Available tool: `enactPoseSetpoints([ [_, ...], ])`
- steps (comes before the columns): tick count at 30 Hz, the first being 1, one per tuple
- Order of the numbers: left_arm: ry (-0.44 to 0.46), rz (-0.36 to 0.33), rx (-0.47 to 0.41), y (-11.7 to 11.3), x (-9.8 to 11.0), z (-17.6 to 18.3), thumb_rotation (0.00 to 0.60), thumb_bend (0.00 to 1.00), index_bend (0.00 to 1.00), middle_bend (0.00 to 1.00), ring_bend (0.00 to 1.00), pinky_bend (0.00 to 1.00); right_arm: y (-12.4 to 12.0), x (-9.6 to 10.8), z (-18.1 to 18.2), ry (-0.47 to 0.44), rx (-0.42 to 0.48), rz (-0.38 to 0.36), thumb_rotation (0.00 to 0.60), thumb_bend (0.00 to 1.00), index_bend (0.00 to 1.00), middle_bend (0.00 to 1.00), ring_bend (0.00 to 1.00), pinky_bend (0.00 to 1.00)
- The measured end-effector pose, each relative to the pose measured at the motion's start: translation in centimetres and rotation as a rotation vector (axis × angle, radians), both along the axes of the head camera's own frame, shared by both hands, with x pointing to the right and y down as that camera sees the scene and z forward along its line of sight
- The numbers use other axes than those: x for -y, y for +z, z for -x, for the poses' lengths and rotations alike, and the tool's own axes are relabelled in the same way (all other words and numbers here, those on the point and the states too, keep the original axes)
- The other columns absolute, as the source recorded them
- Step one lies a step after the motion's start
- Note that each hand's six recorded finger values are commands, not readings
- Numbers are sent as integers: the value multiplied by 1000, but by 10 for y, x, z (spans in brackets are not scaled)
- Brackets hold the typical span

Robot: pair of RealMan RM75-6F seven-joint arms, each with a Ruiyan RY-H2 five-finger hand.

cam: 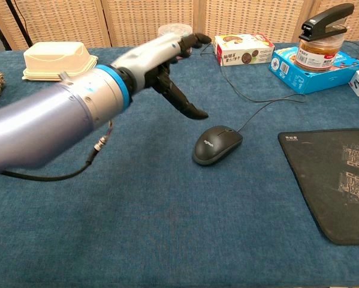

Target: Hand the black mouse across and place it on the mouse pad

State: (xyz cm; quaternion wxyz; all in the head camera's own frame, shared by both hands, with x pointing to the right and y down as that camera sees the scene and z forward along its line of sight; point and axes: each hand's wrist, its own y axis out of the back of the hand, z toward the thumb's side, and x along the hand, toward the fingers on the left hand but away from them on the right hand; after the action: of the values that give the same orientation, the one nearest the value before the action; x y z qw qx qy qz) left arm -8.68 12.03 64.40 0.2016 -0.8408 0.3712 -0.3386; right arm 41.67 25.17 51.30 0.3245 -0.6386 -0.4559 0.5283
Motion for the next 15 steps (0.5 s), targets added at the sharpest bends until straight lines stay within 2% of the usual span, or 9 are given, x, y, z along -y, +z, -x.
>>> enactPoseSetpoints([
  [5, -26, -86, 53, -27, 21, 46, 600, 49, 0, 0, 0, 0, 4, -2, 3, -9, -14, 12, 600, 0, 0, 0, 0, 0],
  [10, -24, -184, 255, -47, 35, 103, 600, 51, 0, 0, 0, 0, 10, -3, 7, -25, -29, 24, 600, 0, 0, 0, 0, 0],
  [15, -60, -236, 441, -64, 37, 167, 600, 60, 0, 0, 0, 0, 17, -2, 12, -53, -51, 35, 600, 0, 0, 0, 0, 0],
])
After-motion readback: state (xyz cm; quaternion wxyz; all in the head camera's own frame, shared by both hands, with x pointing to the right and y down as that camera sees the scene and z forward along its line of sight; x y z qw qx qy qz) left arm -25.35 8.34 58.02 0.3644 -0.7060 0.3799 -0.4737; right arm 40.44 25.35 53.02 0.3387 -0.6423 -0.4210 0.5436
